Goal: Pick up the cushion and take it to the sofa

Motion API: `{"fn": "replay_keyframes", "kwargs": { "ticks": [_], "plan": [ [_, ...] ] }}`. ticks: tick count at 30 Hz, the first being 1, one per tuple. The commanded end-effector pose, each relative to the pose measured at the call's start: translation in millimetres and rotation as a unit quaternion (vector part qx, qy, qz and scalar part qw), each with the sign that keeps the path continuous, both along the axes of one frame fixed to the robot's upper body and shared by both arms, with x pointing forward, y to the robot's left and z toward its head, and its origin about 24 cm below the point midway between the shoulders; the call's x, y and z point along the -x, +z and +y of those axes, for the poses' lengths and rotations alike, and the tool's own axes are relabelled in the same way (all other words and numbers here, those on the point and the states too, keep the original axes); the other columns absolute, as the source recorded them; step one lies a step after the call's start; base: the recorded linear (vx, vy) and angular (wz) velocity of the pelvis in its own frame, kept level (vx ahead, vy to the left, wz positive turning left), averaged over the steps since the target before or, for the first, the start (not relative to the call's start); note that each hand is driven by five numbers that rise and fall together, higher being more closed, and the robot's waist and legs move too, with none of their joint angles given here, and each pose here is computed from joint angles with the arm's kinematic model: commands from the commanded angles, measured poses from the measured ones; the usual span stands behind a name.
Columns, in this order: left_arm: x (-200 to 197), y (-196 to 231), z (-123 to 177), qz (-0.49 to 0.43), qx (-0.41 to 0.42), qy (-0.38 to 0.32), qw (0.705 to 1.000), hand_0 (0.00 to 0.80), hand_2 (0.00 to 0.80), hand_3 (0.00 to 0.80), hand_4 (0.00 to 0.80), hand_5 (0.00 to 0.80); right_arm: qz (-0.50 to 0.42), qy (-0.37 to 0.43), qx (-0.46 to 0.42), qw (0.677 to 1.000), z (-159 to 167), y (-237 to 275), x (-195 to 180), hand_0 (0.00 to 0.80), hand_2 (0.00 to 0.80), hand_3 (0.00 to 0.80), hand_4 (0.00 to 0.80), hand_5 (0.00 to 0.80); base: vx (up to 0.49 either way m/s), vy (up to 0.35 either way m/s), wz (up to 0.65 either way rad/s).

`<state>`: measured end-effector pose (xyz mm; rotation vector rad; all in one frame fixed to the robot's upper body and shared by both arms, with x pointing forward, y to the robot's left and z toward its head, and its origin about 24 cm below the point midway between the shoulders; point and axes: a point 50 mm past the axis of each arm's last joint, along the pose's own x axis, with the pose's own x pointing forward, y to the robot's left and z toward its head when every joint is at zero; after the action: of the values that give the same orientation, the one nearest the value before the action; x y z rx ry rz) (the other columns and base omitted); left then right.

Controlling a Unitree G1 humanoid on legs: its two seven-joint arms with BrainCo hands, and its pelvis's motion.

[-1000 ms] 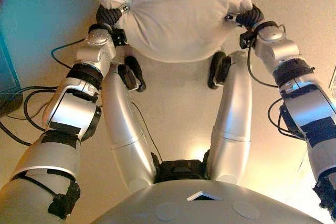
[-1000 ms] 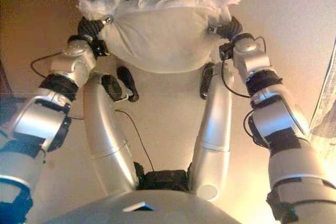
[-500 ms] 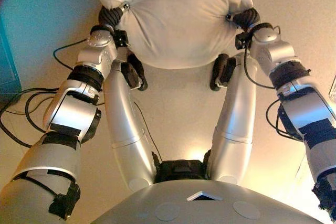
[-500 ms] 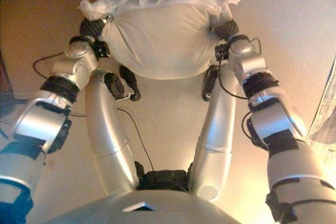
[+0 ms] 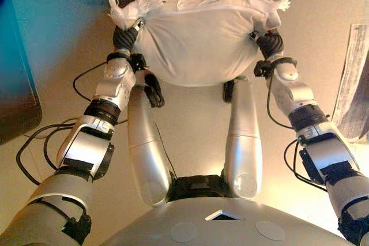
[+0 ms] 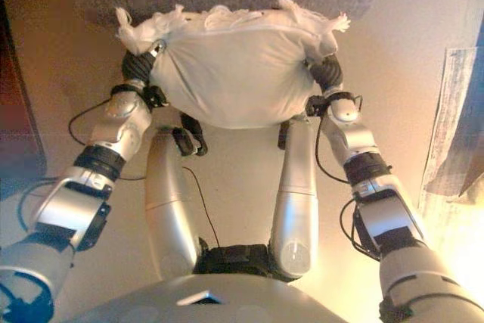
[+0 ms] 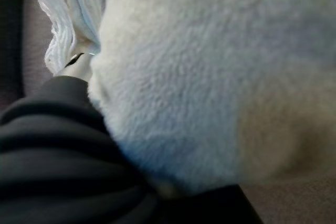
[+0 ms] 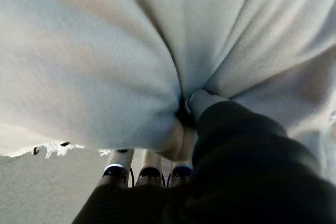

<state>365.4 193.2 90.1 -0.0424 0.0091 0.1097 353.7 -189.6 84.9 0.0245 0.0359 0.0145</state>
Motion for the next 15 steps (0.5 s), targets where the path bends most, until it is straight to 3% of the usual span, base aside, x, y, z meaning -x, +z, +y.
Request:
{"fn": "replay_keyframes", "kwargs": {
  "ticks": [1,4,10,15],
  "plan": [
    [3.3,45.2,-21.2,-0.138,0.026,-0.051,0.989,0.8,0.8,0.8,0.8,0.8,-0.143,0.064,-0.068,0.985,32.5,42.6,8.8,0.8,0.8,0.8,0.8,0.8,0.328,-0.006,0.13],
    [20.9,26.1,-20.9,-0.132,0.021,-0.052,0.99,0.8,0.8,0.8,0.8,0.8,-0.13,0.067,-0.068,0.987,32.0,27.6,22.3,0.8,0.8,0.8,0.8,0.8,0.256,0.062,-0.06],
    [33.8,30.5,-21.6,-0.174,0.031,-0.029,0.984,0.8,0.8,0.8,0.8,0.8,-0.125,0.101,-0.092,0.983,35.0,30.3,24.8,0.8,0.8,0.8,0.8,0.8,0.065,0.154,-0.48],
    [35.0,16.4,-31.0,-0.132,0.052,-0.059,0.988,0.8,0.8,0.8,0.8,0.8,-0.095,0.109,-0.082,0.986,33.9,10.8,34.5,0.8,0.8,0.8,0.8,0.8,0.192,0.085,0.02]
  ]
}}
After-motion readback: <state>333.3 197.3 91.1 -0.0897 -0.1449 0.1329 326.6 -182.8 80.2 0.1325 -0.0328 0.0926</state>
